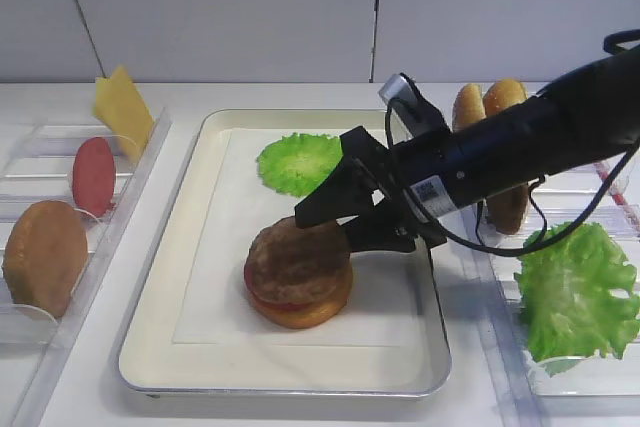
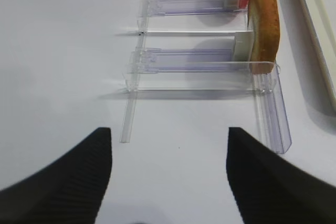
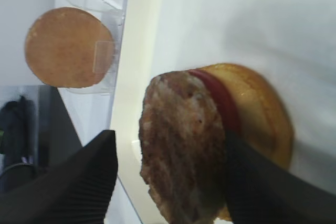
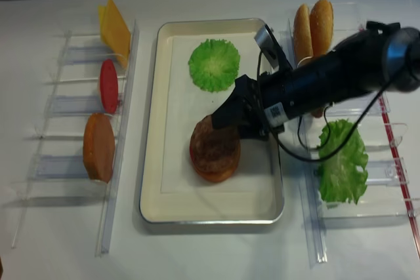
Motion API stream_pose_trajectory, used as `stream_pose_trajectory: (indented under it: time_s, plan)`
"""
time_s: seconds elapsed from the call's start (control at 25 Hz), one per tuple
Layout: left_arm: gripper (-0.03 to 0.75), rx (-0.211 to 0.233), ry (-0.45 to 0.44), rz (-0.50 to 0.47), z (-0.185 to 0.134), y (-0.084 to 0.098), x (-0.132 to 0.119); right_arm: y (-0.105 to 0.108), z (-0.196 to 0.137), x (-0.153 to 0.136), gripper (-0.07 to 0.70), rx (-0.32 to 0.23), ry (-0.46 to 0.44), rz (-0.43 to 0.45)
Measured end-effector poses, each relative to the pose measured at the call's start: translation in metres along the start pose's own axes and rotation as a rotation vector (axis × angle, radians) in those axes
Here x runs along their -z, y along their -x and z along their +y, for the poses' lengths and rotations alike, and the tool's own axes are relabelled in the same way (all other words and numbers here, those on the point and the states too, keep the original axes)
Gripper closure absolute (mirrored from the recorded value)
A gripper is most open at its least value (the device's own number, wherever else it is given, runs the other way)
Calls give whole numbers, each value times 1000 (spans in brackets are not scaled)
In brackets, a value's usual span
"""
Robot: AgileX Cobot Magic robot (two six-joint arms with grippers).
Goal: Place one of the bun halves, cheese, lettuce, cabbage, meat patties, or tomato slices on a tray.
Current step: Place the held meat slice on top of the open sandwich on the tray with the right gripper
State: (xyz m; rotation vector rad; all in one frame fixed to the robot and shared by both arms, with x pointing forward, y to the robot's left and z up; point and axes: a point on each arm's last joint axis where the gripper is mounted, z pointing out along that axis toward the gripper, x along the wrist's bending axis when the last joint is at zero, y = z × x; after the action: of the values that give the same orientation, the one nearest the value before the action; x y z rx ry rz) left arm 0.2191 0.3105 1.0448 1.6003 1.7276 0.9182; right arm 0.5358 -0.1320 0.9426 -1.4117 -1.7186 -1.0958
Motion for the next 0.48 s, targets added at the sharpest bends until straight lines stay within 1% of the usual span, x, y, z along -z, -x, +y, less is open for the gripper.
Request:
stream_pose_trajectory:
  time_s: [0.04,0.16,0.24,0.4,0.48]
  plan:
    - [241,0,0,0,0,0,0,-1,3,1,196,23,-10,-20]
    - [241,0,0,0,0,0,0,-6,10,3,195,67,-47,-62]
    - [241,0,0,0,0,0,0,-8,15,5,195,99,-83,-110]
    - [241,0,0,0,0,0,0,-11,24,11,195,138,-141,-208]
    - [241,0,0,0,0,0,0,-15,28,13,195,153,-159,-231]
